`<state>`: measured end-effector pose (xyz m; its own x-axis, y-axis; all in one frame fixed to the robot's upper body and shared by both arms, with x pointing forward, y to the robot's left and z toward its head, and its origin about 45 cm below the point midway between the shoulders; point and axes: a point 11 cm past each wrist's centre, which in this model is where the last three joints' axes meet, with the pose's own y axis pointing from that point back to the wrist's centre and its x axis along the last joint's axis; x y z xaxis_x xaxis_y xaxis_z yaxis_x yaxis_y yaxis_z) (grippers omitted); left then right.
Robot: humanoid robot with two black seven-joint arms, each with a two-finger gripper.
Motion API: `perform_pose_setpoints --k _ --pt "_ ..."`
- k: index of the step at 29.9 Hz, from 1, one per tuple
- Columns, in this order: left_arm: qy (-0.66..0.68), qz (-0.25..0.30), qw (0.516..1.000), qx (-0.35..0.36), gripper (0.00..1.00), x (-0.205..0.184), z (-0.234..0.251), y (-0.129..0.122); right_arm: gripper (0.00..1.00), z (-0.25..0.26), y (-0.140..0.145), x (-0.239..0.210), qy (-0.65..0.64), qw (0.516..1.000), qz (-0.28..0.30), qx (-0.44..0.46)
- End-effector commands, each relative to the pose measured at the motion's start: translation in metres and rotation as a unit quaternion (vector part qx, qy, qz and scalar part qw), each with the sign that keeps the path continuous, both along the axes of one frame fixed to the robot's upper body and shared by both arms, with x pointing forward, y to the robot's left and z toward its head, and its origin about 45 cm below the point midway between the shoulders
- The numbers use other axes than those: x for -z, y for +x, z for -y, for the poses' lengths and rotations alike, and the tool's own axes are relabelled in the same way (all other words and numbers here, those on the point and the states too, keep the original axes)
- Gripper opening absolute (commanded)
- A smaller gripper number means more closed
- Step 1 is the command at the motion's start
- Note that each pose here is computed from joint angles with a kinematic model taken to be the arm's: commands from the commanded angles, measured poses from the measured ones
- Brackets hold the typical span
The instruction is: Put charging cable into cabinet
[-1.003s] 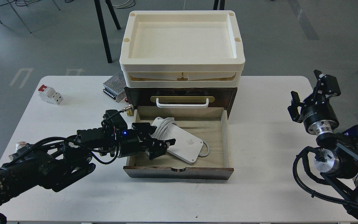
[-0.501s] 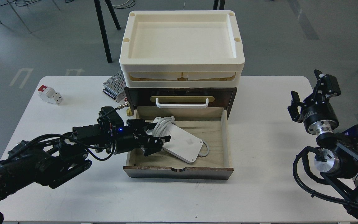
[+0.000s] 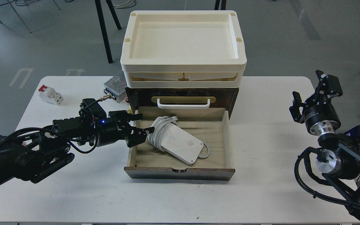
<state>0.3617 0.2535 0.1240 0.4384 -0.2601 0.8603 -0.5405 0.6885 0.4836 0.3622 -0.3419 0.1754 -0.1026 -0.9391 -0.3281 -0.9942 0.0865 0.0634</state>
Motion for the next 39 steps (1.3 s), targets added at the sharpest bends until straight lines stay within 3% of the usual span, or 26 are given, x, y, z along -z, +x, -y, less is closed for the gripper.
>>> perform_pose_setpoints --k 1,8,15,22,28,33,39 --pt "0.003 0.008 1.000 -0.005 0.81 -0.009 -0.012 0.001 0.99 0.000 0.000 0.000 0.000 1.000 0.000 0.000" --pt "-0.054 -0.004 0.997 -0.050 0.84 -0.038 -0.034 -0.003 0.99 0.000 0.000 0.000 0.000 1.000 0.000 0.000" --pt "-0.182 -0.042 0.960 -0.208 0.87 -0.067 -0.091 0.003 0.99 -0.001 0.000 0.000 0.002 1.000 0.001 -0.001" --pt "-0.330 -0.096 0.856 -0.385 0.93 -0.063 -0.148 -0.006 0.99 -0.002 0.000 0.000 0.002 1.000 0.000 -0.004" --pt "-0.440 -0.117 0.745 -0.488 0.95 -0.055 -0.177 -0.005 0.99 -0.002 0.000 0.000 0.002 1.000 0.001 -0.005" --pt "-0.529 -0.143 0.657 -0.517 0.95 -0.054 -0.173 0.003 0.99 -0.004 0.000 -0.002 0.005 1.000 0.003 -0.008" --pt "-0.623 -0.176 0.581 -0.493 0.95 -0.062 -0.165 0.023 0.99 -0.004 0.000 -0.002 0.004 1.000 0.003 -0.007"
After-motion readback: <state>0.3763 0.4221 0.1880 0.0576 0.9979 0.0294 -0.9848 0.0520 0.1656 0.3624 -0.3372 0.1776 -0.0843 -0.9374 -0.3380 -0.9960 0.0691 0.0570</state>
